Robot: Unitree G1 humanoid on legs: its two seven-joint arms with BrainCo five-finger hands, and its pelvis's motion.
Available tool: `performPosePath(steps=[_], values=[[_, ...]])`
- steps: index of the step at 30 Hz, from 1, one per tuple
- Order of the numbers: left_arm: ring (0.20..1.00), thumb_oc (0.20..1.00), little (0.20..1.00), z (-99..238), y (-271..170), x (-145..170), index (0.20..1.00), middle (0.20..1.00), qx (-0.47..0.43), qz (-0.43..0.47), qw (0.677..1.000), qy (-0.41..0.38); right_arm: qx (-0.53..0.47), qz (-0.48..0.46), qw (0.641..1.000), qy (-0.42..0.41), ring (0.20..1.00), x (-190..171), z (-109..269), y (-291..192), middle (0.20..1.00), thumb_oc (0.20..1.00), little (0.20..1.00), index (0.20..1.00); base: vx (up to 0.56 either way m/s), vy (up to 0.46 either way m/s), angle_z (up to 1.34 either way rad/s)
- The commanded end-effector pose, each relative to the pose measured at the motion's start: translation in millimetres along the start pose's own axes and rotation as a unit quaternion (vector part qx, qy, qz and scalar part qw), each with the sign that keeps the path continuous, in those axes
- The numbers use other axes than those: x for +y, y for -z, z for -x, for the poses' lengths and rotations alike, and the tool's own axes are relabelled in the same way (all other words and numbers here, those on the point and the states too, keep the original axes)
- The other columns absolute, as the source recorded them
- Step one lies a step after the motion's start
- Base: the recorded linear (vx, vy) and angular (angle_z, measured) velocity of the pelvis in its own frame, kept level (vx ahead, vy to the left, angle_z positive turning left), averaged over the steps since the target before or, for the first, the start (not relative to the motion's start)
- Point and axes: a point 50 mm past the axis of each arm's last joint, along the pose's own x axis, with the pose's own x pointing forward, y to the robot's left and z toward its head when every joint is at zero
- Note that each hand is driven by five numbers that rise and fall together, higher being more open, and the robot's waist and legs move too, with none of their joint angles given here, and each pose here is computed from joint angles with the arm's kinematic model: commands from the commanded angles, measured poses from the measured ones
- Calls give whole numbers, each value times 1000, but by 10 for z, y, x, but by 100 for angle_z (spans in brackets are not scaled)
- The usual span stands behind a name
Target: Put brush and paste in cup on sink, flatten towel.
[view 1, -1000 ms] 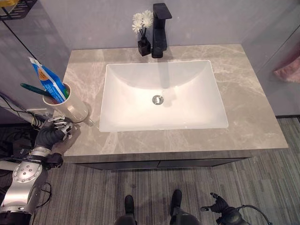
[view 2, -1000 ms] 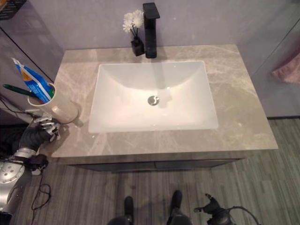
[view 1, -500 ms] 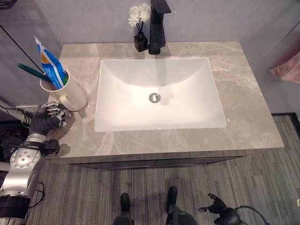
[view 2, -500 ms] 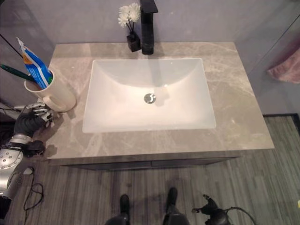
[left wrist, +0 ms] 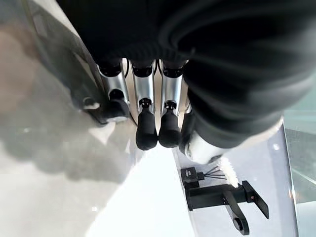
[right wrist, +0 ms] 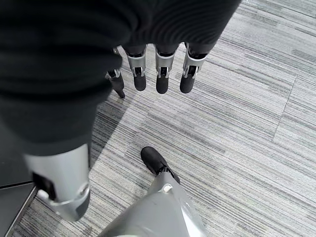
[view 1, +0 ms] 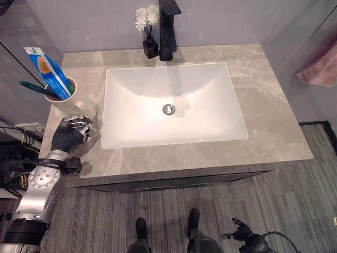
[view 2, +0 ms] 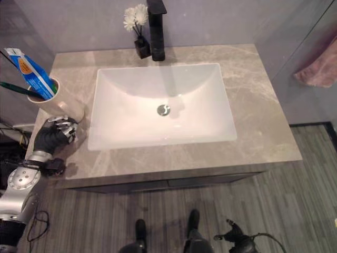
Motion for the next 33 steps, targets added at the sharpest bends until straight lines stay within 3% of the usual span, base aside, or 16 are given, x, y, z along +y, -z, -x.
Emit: performPosePath(steps=[1,21,33], values=[[200,200,200,-38,105,63,200,200,22,-30,999,-24,-3,-3,1000,3,1000,-31,-5,-24,1000,1000,1000,1000,4,-4,-10],[200,200,200,-162,-118,582,200,200,1,-79,988,-134,-2,-8,1000,0,1000,-33,16,17,1000,1000,1000,1000,1,-7,-2],[200,200,200,-134,-237,716,200,200,-7,-100,986,-132,-9,-5,1000,-11,1000,8,16,-10,1000,1000,1000,1000,0,0,0]])
